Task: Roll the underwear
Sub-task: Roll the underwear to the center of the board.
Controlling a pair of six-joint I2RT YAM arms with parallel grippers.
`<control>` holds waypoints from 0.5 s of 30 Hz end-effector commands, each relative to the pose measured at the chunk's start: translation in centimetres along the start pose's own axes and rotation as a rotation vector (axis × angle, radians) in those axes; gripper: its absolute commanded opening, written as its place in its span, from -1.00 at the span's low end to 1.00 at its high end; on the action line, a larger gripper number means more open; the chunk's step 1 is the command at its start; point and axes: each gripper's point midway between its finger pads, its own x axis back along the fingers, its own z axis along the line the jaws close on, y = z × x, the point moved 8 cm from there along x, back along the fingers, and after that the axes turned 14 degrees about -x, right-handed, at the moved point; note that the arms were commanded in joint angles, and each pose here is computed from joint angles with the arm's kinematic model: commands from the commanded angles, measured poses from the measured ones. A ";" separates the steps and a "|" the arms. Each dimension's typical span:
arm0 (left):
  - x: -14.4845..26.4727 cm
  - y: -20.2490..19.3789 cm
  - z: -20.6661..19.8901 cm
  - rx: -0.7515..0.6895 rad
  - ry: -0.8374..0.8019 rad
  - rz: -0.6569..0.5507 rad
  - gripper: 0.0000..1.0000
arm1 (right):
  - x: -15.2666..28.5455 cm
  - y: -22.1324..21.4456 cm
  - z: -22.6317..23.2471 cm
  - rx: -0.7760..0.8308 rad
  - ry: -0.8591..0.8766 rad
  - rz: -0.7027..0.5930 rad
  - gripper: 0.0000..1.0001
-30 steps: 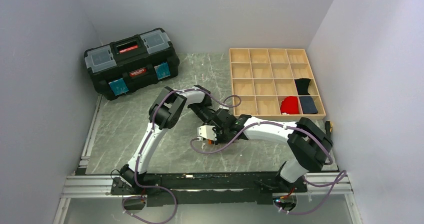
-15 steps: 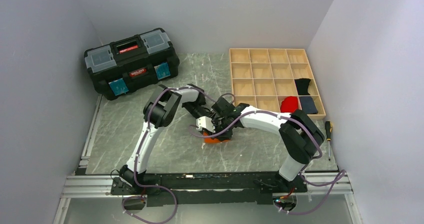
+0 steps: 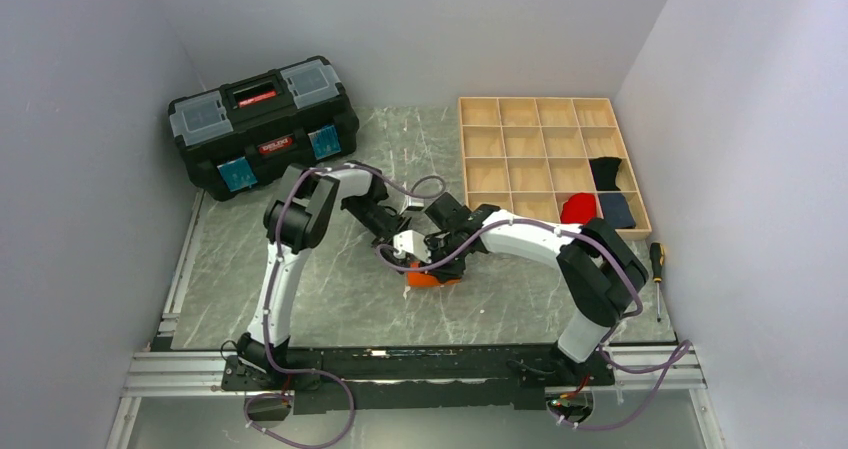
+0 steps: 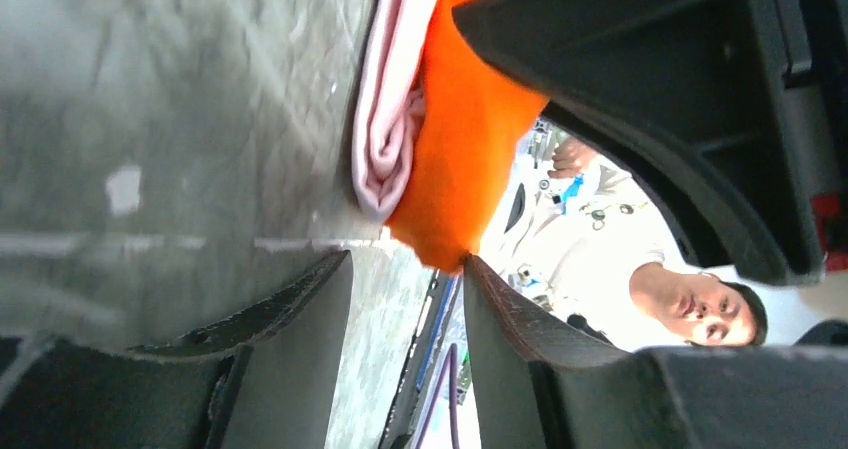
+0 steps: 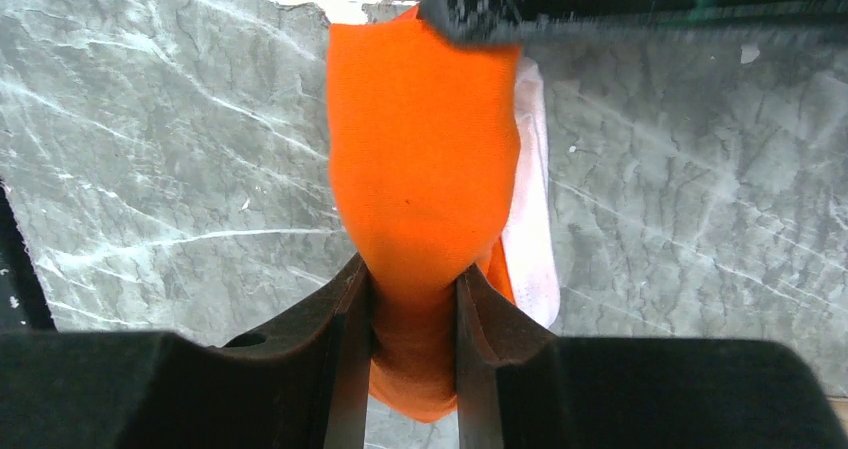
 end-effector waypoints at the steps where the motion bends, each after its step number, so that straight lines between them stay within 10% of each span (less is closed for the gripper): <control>1: 2.8 0.1 0.1 -0.156 0.168 -0.024 0.02 | -2.3 -5.2 3.0 -0.144 0.219 0.204 -1.00; 15: 7.9 -3.3 -5.3 -0.348 0.493 -0.192 0.08 | -1.1 -3.3 1.1 -0.278 0.436 0.133 -1.00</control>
